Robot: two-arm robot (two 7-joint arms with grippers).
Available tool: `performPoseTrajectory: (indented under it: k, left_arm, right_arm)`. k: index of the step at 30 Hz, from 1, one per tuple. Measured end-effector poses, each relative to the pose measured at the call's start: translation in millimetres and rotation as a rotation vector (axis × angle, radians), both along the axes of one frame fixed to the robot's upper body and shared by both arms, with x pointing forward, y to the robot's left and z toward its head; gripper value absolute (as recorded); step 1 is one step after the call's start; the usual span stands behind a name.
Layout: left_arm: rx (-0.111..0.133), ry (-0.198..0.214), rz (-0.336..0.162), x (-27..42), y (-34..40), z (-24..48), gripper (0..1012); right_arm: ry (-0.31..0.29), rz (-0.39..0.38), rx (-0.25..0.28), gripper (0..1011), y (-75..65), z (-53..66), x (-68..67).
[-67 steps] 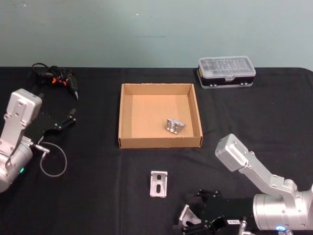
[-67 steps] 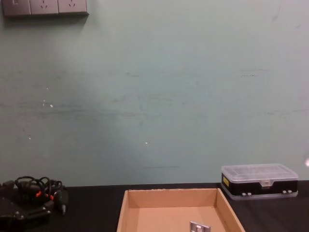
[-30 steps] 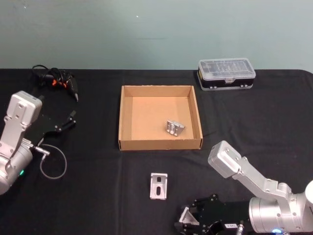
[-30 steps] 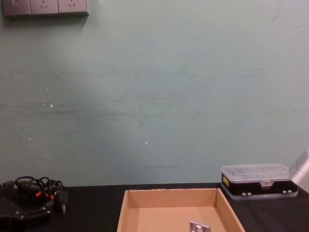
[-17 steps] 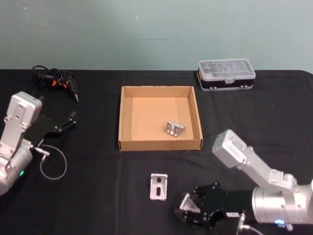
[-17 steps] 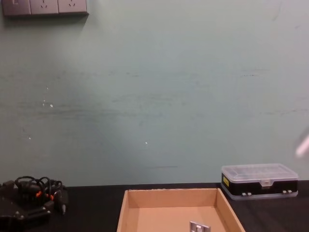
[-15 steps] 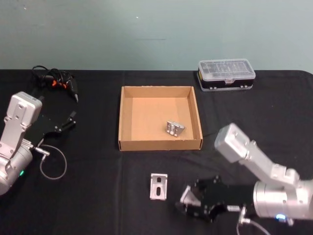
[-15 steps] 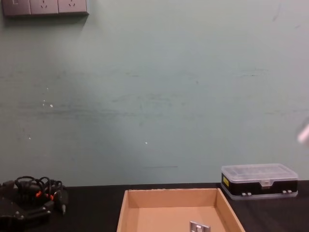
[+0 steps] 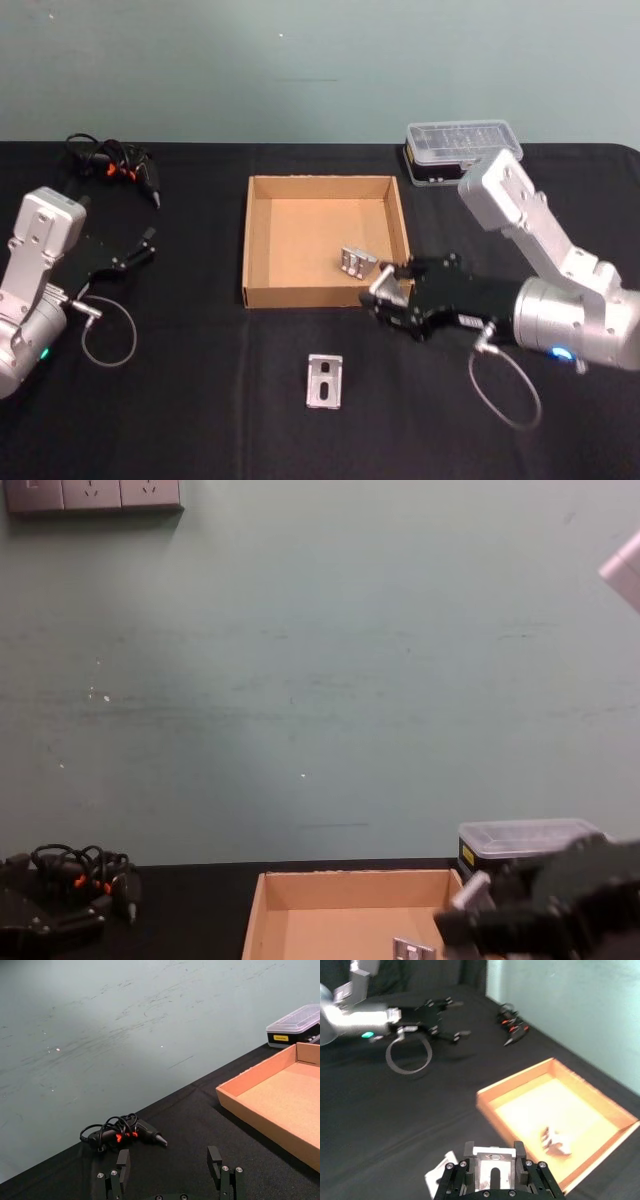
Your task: Use one hand to pick up the angle iron from the table and place it into the box.
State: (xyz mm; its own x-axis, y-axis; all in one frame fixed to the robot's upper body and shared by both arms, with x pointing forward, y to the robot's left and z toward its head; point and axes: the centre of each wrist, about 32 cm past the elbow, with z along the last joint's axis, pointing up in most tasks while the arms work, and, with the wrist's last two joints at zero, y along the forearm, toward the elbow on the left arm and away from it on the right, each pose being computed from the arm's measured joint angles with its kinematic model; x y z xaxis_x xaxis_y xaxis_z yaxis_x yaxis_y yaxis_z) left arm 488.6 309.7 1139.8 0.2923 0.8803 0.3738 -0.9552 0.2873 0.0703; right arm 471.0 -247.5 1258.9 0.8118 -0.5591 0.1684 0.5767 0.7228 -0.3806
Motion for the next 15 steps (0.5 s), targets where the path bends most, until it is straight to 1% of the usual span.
performPoseTrajectory:
  k: [2,4,5,7,8,9,10,12,15]
  left_arm:
    - [0.000,0.000,0.000,0.0,0.0,0.0,1011]
    - [0.000,0.000,0.000,0.0,0.0,0.0,1011]
    - [0.000,0.000,0.000,0.0,0.0,0.0,1011]
    - [0.000,0.000,0.000,0.0,0.0,0.0,1011]
    - [0.000,0.000,0.000,0.0,0.0,0.0,1011]
    - [0.000,0.000,0.000,0.0,0.0,0.0,1011]
    - [0.000,0.000,0.000,0.0,0.0,0.0,1011]
    - [0.000,0.000,0.000,0.0,0.0,0.0,1011]
    - [0.000,0.000,0.000,0.0,0.0,0.0,1011]
  right_arm:
    - [-0.013,-0.013,0.007,468,2.3,0.9,5.0]
    - [-0.027,-0.030,0.012,469,5.1,1.3,13.1]
    - [-0.037,-0.041,0.013,469,8.1,1.3,19.9]
    - [-0.045,-0.050,0.007,468,11.1,0.7,26.9]
    - [-0.052,-0.064,0.005,469,13.7,0.0,33.3]
    - [-0.052,-0.064,0.005,469,13.7,0.0,33.3]
    - [-0.056,-0.078,0.002,469,15.9,-1.3,40.0]
    - [-0.060,-0.092,0.000,469,17.3,-2.6,45.8]
    - [-0.065,-0.135,-0.002,468,20.2,-7.7,62.3]
